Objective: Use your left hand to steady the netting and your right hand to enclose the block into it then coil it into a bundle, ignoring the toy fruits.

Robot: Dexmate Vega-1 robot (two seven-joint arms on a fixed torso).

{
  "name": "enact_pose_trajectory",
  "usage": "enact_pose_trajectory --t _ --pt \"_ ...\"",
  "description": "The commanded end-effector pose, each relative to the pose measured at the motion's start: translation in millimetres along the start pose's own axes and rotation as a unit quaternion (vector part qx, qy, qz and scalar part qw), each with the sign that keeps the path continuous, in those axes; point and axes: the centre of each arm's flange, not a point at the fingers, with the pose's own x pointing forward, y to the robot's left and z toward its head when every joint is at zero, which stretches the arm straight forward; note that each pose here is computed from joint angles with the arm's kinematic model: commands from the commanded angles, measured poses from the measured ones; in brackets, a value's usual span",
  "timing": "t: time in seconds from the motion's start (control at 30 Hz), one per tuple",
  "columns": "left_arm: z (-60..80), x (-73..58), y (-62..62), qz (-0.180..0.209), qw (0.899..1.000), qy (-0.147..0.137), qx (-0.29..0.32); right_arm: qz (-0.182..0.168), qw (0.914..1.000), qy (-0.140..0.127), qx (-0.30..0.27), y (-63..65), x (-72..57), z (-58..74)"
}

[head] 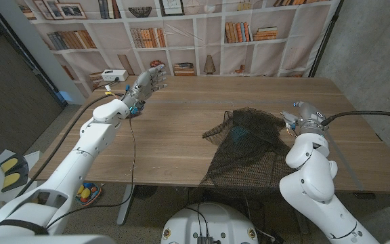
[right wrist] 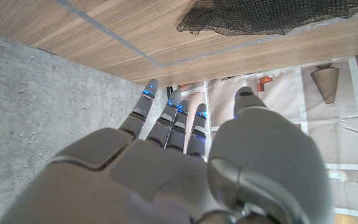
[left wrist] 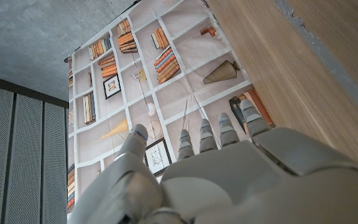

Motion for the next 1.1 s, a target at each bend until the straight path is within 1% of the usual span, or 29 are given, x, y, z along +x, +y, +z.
enact_pose_trajectory --t 0.03,0.23,0.33,0.43,0.53,0.63,0.7,0.9,1.1 --pt "-3.2 6.4 3.4 -0.012 1.000 0.003 -0.001 0.122 0.9710 0.108 -0.175 -29.1 -33.3 16.6" --pt "-3.9 9.0 4.3 -0.017 1.000 0.003 -0.001 0.150 0.9625 0.118 -0.193 -30.4 -33.1 24.4" --pt "-4.6 9.5 5.2 -0.018 1.000 0.004 -0.001 0.163 0.9548 0.131 -0.211 -32.3 -32.8 29.9" --pt "-5.2 9.4 6.4 -0.017 1.000 0.004 -0.001 0.176 0.9451 0.150 -0.231 -33.9 -31.2 34.7" --pt "-6.2 9.6 7.5 -0.017 1.000 0.005 -0.002 0.187 0.9396 0.156 -0.241 -35.8 -28.3 37.3" --pt "-7.3 9.8 8.2 -0.019 1.000 0.006 -0.002 0.197 0.9309 0.167 -0.259 -37.6 -23.9 40.5" --pt "-8.6 10.4 8.3 -0.021 1.000 0.007 -0.003 0.206 0.9255 0.170 -0.268 -38.5 -19.4 41.3" --pt "-12.7 12.6 7.6 -0.029 0.999 0.013 -0.003 0.216 0.9119 0.171 -0.304 -41.9 -8.9 41.2" --pt "-16.7 15.3 6.2 -0.037 0.999 0.019 -0.004 0.233 0.8943 0.182 -0.336 -46.3 -3.7 40.2"
